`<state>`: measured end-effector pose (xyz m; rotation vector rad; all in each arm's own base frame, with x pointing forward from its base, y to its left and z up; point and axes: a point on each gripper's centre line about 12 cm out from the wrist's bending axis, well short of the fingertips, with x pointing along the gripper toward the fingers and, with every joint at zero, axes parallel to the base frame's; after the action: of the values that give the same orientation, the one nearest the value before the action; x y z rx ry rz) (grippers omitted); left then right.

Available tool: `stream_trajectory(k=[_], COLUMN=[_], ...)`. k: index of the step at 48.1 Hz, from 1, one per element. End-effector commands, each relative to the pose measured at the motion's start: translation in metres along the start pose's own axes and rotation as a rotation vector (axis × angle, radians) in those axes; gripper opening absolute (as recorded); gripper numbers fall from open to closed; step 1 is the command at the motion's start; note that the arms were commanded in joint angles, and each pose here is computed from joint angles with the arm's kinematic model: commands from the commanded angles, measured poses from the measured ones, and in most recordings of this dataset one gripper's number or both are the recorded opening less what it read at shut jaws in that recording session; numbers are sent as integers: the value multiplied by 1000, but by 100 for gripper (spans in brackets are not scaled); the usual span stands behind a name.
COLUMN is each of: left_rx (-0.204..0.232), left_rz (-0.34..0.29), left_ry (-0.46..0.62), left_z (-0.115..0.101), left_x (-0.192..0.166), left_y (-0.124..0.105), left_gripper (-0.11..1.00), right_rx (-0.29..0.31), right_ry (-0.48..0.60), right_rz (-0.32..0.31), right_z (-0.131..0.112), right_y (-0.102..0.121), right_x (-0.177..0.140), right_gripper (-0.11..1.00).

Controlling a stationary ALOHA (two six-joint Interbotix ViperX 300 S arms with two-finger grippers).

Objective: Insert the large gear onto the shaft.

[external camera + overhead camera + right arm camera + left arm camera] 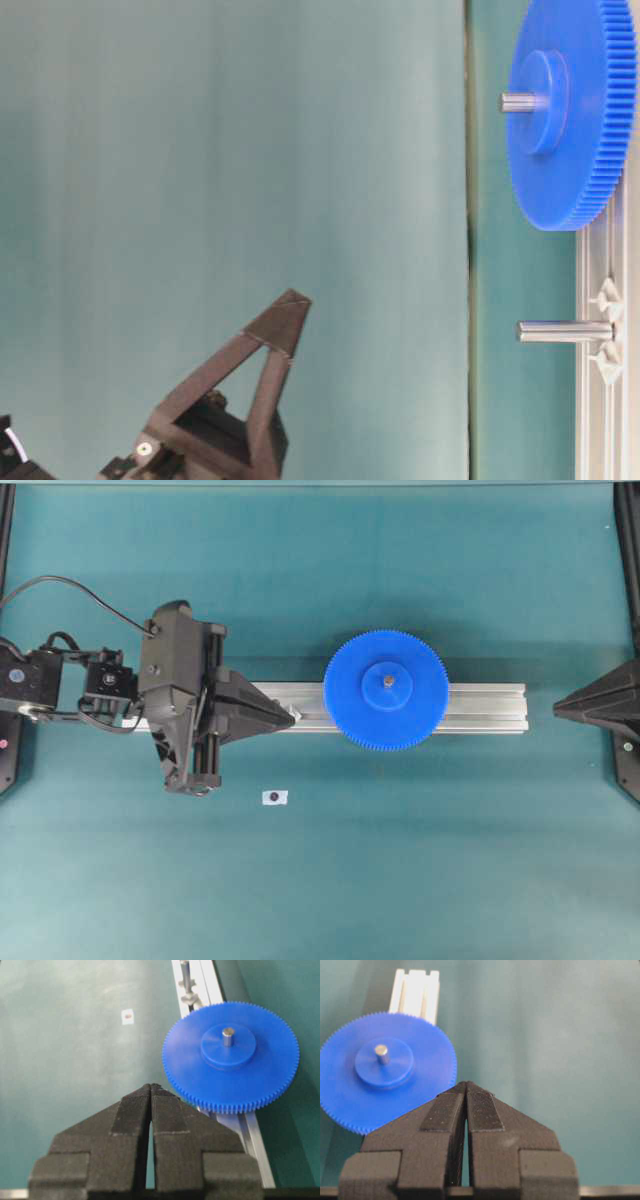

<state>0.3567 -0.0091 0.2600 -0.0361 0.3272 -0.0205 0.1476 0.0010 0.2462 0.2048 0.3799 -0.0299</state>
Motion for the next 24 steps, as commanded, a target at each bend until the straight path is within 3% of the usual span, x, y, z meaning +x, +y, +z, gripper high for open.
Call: stream_trajectory(k=[1,24], left_rx=[5,6], left_rz=[-6,4], left_ry=[-29,-29], left_z=[8,9], left_x=[0,1], left_y=[-2,2], left_gripper=[-1,-1], right_rx=[4,4], right_ry=[-9,-9], right_rz=[3,3], right_z=[4,4], right_y=[1,1], right_x=[0,0], right_gripper=[6,6])
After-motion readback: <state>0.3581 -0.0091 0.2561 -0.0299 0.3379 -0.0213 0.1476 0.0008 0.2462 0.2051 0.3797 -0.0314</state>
